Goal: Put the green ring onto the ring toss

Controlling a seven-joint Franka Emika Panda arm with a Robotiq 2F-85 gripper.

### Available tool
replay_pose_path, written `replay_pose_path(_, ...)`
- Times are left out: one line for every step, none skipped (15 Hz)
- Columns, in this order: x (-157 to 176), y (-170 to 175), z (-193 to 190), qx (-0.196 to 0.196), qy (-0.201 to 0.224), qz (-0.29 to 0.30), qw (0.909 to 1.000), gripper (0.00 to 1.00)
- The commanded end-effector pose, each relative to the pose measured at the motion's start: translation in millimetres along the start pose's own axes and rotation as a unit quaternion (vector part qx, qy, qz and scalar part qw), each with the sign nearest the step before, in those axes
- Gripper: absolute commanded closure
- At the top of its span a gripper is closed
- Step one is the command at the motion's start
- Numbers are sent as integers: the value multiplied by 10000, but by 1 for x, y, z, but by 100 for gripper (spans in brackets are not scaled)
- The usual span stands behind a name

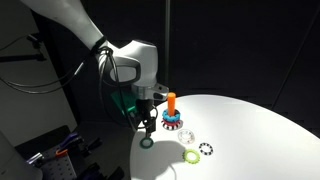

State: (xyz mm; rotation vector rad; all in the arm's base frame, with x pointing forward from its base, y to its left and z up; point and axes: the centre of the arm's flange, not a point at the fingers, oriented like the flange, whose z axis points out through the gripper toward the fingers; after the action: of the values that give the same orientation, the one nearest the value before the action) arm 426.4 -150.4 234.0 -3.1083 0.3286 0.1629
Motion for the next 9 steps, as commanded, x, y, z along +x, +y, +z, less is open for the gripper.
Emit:
replay_pose_path(13, -5, 27, -91, 116, -33, 9999, 0)
replay_pose_path(15, -7, 34, -137, 153, -54, 9998, 0)
replay_pose_path(16, -9, 42, -172, 185, -74, 9997, 0)
replay_pose_path(18, -12, 50, -191, 189, -102, 9996, 0)
replay_pose_path(19, -14, 57, -221, 197, -125, 9995, 0)
replay_pose_path(21, -15, 65, -252, 191, -137, 9994, 0)
replay_pose_path(23, -17, 71, -274, 191, -143, 9993, 0)
replay_pose_path(25, -17, 77, -280, 183, -154, 9993, 0)
replay_pose_path(26, -18, 81, -282, 183, -160, 9993, 0)
